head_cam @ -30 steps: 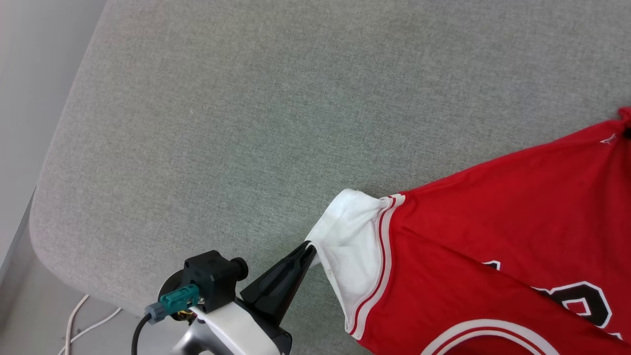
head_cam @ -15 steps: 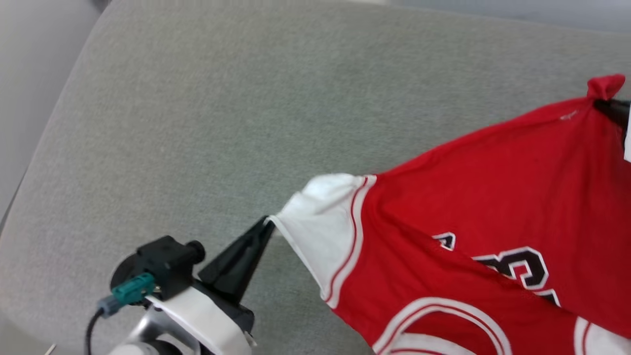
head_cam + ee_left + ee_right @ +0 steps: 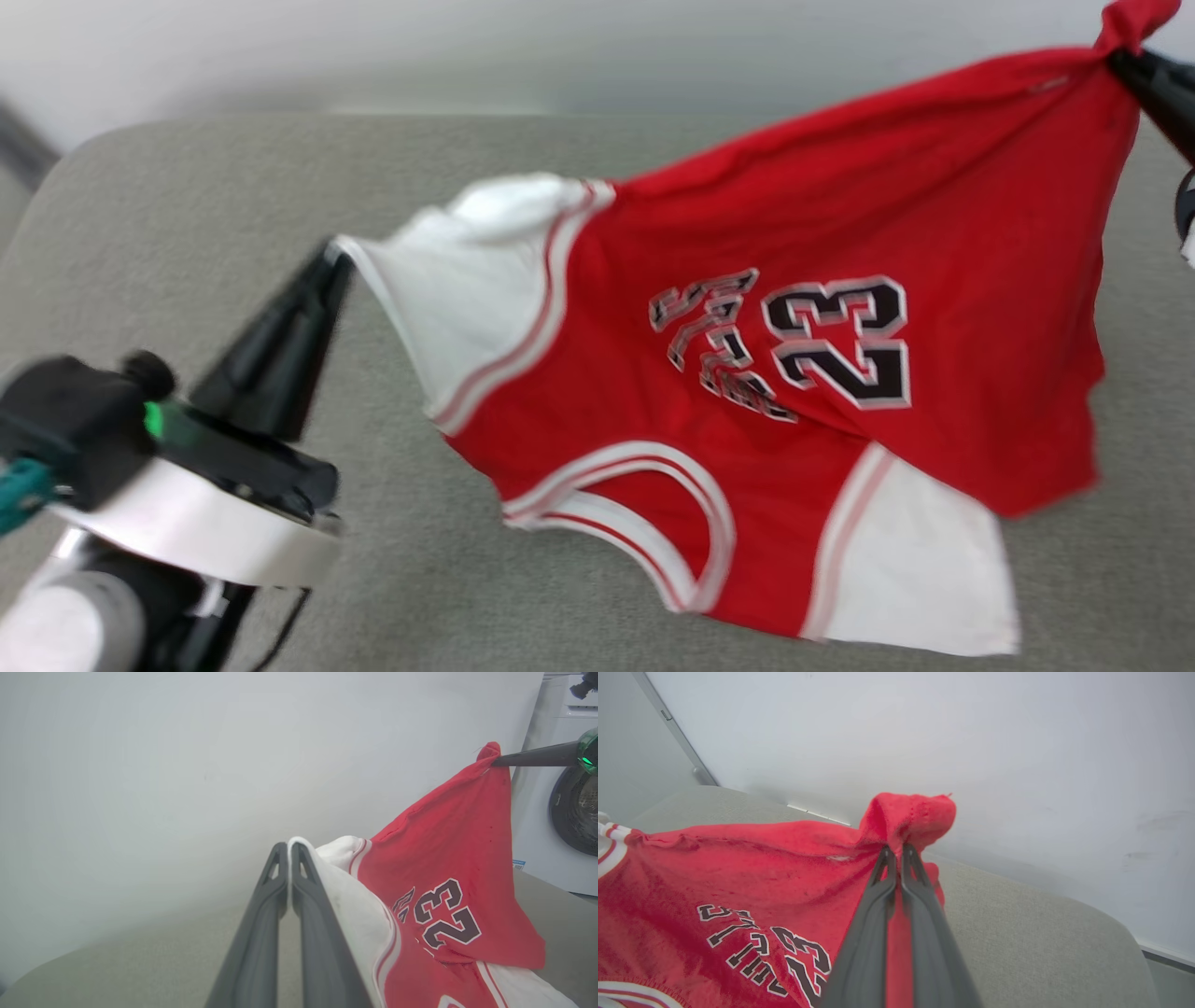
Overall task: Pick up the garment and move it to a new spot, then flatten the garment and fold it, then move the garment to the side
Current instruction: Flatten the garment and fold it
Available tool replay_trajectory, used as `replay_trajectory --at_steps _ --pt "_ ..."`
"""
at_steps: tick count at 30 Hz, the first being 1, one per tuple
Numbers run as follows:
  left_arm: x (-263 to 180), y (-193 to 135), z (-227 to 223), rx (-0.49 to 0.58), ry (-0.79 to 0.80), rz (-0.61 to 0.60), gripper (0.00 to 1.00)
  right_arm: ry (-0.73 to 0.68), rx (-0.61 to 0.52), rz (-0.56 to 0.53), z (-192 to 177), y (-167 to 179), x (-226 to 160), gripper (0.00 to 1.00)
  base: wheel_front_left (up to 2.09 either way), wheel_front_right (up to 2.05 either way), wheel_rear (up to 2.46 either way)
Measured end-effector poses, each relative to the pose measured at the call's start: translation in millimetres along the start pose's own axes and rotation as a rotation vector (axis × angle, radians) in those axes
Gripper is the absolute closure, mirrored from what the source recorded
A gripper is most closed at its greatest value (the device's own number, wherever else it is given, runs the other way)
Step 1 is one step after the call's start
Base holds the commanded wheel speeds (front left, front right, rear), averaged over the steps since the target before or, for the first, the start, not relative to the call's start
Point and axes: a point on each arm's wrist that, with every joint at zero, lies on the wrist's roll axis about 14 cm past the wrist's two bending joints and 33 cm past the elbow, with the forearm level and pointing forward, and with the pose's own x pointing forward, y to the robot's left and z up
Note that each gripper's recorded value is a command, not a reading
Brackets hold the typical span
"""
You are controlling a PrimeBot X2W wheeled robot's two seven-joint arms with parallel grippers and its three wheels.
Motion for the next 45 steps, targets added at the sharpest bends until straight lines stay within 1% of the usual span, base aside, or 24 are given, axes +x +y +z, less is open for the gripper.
replay_trajectory --at_steps 4,10,11,12,13,14,16,17,18,20,24,30,31,32,33,41,42,43,45 --pt "11 -3 40 0.057 -0.137 -0.028 1.00 -0.115 -0.016 -0.027 29 -6 -29 1.00 0.00 0.00 0.00" --pt "27 -8 97 0.103 -0.315 -0.063 1.00 -0.243 -0.008 -0.058 58 -11 -64 1.00 0.00 0.00 0.00" --pt "32 -9 116 0.129 -0.370 -0.070 1.00 -0.280 -0.008 -0.067 65 -12 -73 1.00 0.00 0.00 0.00" --pt "34 -9 126 0.139 -0.397 -0.073 1.00 -0.295 -0.008 -0.071 69 -13 -77 1.00 0.00 0.00 0.00" --pt "34 -9 126 0.139 -0.397 -0.073 1.00 -0.295 -0.008 -0.071 69 -13 -77 1.00 0.00 0.00 0.00" --pt "39 -12 141 0.155 -0.437 -0.084 1.00 -0.323 -0.005 -0.078 74 -13 -82 1.00 0.00 0.00 0.00" --pt "43 -11 155 0.173 -0.475 -0.084 1.00 -0.341 0.002 -0.083 76 -15 -85 1.00 0.00 0.00 0.00" --pt "43 -11 155 0.173 -0.475 -0.084 1.00 -0.341 0.002 -0.083 76 -15 -85 1.00 0.00 0.00 0.00" --pt "47 -10 168 0.182 -0.510 -0.082 1.00 -0.368 0.003 -0.091 83 -17 -88 1.00 0.00 0.00 0.00" --pt "49 -9 173 0.187 -0.521 -0.081 1.00 -0.383 0.005 -0.093 86 -18 -89 1.00 0.00 0.00 0.00" --pt "66 -1 190 0.199 -0.565 -0.073 1.00 -0.412 0.010 -0.108 92 -24 -85 1.00 0.00 0.00 0.00" --pt "92 7 195 0.223 -0.571 -0.085 1.00 -0.440 0.007 -0.120 101 -31 -70 1.00 0.00 0.00 0.00" --pt "105 11 196 0.224 -0.572 -0.091 1.00 -0.448 0.005 -0.123 104 -34 -60 1.00 0.00 0.00 0.00" --pt "105 11 196 0.224 -0.572 -0.091 1.00 -0.448 0.005 -0.123 104 -34 -60 1.00 0.00 0.00 0.00" --pt "119 18 196 0.239 -0.571 -0.090 1.00 -0.459 0.006 -0.132 108 -40 -49 1.00 0.00 0.00 0.00" --pt "181 50 192 0.291 -0.570 -0.066 1.00 -0.489 0.006 -0.172 119 -65 9 1.00 0.00 0.00 0.00" --pt "181 50 192 0.291 -0.570 -0.066 1.00 -0.489 0.006 -0.172 119 -65 9 1.00 0.00 0.00 0.00" --pt "198 58 186 0.303 -0.555 -0.052 1.00 -0.492 0.004 -0.182 120 -72 26 1.00 0.00 0.00 0.00" --pt "213 70 182 0.301 -0.553 -0.030 1.00 -0.498 0.008 -0.192 120 -79 44 1.00 0.00 0.00 0.00"
